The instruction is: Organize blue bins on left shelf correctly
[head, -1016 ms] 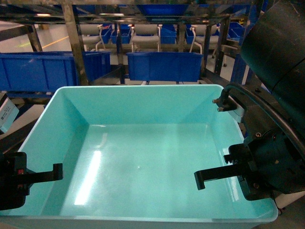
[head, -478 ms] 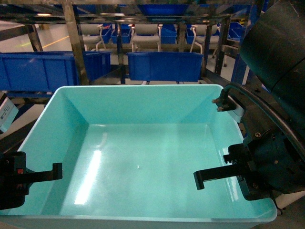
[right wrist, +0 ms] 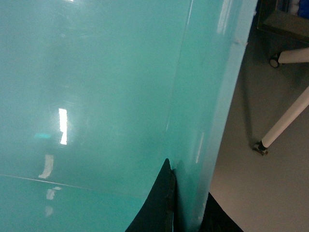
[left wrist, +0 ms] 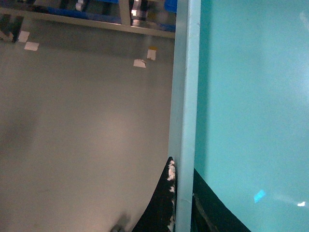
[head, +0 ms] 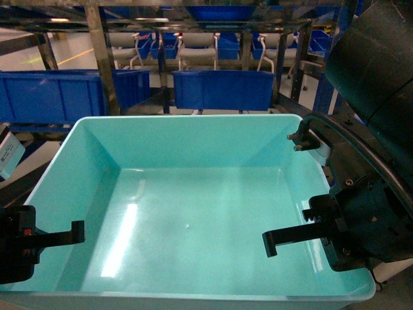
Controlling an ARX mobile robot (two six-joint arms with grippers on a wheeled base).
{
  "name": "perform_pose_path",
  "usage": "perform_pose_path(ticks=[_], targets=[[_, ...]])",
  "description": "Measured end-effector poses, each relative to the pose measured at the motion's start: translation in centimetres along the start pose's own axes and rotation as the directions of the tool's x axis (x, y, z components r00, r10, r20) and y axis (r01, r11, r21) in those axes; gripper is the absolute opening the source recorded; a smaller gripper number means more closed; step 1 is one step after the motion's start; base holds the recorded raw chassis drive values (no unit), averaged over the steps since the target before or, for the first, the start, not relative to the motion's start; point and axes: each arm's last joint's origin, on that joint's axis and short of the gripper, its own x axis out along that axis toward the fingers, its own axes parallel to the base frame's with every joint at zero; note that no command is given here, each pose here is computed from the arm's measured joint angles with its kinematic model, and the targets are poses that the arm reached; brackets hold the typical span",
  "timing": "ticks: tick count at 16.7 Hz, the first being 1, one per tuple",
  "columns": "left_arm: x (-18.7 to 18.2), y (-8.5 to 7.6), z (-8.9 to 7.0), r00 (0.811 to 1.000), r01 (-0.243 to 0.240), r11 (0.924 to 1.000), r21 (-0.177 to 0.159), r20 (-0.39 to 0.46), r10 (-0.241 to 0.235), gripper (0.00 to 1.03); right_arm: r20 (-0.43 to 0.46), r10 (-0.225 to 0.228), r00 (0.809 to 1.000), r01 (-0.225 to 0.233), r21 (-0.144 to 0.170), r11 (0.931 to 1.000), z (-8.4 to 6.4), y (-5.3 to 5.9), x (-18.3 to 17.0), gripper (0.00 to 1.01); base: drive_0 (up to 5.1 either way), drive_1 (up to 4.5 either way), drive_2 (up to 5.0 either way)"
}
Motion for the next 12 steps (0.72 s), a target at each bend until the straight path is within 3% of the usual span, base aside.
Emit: perform_pose_path(ticks=[12], targets=[[0.0,0.0,0.0,1.0,0.0,1.0,0.0,0.0,0.0,0.02,0.0,0.0,1.0,0.0,0.0,1.0,0.0,0.0,0.0,0.02,0.0,0.0,0.0]])
